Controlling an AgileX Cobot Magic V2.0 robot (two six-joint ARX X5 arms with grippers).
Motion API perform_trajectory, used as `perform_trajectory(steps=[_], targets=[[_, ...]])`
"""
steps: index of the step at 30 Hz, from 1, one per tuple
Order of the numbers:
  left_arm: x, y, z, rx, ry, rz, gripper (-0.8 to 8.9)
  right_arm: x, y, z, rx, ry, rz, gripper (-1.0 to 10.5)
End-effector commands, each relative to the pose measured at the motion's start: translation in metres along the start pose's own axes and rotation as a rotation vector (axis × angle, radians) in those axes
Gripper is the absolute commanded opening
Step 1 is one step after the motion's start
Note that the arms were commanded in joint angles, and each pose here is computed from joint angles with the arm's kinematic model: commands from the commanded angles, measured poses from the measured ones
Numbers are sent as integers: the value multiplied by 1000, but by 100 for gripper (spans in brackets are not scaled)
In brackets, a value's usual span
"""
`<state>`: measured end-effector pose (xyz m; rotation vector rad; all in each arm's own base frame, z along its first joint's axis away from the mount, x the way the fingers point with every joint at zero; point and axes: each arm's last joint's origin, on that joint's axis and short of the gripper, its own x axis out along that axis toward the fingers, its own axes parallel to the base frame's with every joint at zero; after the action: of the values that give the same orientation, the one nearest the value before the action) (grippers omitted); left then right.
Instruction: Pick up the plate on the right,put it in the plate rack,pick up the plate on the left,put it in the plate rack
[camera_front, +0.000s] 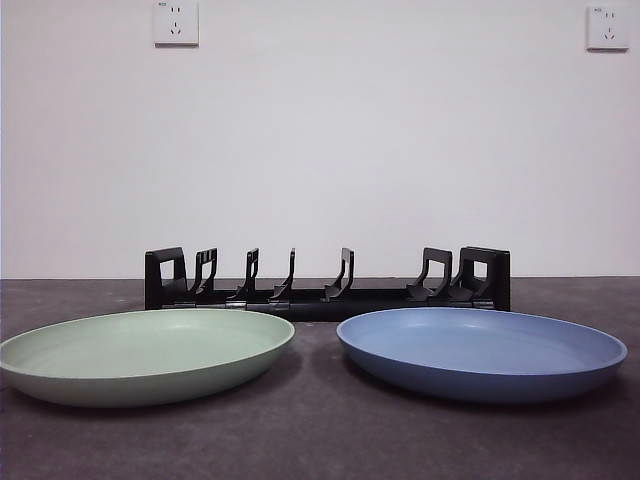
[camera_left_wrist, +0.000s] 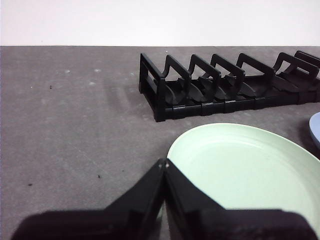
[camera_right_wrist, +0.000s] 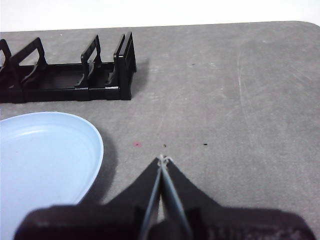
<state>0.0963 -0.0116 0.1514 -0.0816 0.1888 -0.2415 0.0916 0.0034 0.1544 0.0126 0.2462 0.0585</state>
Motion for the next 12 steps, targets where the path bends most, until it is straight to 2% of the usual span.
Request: perform_trajectory(steps=[1, 7, 12], targets=[[1, 1, -3, -10, 4, -1, -4, 1, 0, -1, 14, -4, 2, 2], [1, 0, -2, -100, 1, -5, -4, 1, 0, 2, 120, -35, 3, 1], [-3, -3, 11, -148, -18, -78, -6, -3, 1, 15, 245, -112, 28, -10]])
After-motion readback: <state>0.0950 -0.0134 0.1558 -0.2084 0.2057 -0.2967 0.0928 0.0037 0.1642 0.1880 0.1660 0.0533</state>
